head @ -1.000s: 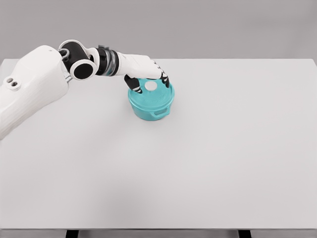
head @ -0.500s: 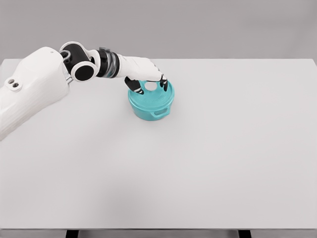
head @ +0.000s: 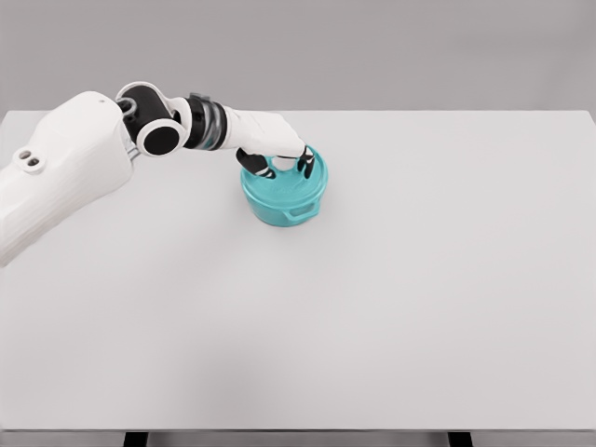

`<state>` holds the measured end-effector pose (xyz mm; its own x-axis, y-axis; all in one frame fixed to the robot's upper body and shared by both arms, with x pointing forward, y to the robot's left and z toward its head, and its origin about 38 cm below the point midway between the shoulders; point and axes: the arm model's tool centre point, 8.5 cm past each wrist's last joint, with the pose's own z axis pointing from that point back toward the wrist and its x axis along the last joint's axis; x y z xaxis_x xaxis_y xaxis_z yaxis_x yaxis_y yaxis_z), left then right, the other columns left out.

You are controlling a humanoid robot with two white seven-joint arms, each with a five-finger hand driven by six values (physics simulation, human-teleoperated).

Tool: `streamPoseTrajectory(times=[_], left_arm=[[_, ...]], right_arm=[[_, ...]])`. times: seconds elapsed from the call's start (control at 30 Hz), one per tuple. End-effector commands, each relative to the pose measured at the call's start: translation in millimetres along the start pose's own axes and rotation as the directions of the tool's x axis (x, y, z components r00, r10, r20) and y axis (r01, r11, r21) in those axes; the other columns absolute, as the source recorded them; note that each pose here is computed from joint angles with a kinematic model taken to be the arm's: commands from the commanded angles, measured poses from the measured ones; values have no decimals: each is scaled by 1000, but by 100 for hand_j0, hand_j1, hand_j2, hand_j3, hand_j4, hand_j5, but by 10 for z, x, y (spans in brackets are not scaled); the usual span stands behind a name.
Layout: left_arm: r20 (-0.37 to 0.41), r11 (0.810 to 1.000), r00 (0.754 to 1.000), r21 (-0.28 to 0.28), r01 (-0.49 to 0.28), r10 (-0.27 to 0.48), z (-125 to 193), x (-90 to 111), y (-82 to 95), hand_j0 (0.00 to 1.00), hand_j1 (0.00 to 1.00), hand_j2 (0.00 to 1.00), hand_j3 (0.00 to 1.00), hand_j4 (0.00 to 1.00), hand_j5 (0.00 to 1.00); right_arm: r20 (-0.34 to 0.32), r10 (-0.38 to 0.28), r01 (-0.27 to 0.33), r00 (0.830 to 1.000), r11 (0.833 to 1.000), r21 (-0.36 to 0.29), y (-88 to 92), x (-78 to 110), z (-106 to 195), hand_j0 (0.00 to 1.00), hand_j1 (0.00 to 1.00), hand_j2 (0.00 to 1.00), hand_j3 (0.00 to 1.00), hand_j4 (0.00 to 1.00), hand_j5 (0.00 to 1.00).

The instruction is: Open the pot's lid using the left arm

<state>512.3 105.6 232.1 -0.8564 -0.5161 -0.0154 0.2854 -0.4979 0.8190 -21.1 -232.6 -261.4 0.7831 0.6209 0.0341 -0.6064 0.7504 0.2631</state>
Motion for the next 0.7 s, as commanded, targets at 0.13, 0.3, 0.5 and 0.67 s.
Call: streamPoseTrajectory(times=[0.13, 0.3, 0.5, 0.67], left_arm=[[0, 1000, 1000, 2, -2, 2, 1, -1, 2, 51, 51, 51, 51, 51, 51], [0, 1000, 1000, 2, 1, -1, 14, -7, 5, 48, 48, 48, 48, 48, 48], [-10, 1000, 1000, 4, 8, -8, 71, -47, 29, 48, 48, 48, 48, 48, 48], [-30, 1000, 999, 10, 29, -29, 201, -140, 101, 48, 48, 48, 48, 48, 48]], right_arm=[[0, 0, 0, 1000, 1000, 0, 0, -2, 0, 100, 100, 100, 100, 100, 100], [0, 0, 0, 1000, 1000, 0, 0, -2, 0, 100, 100, 100, 100, 100, 100], [0, 0, 0, 1000, 1000, 0, 0, -2, 0, 100, 100, 100, 100, 100, 100], [1, 0, 0, 1000, 1000, 0, -1, 3, 0, 100, 100, 100, 100, 100, 100]])
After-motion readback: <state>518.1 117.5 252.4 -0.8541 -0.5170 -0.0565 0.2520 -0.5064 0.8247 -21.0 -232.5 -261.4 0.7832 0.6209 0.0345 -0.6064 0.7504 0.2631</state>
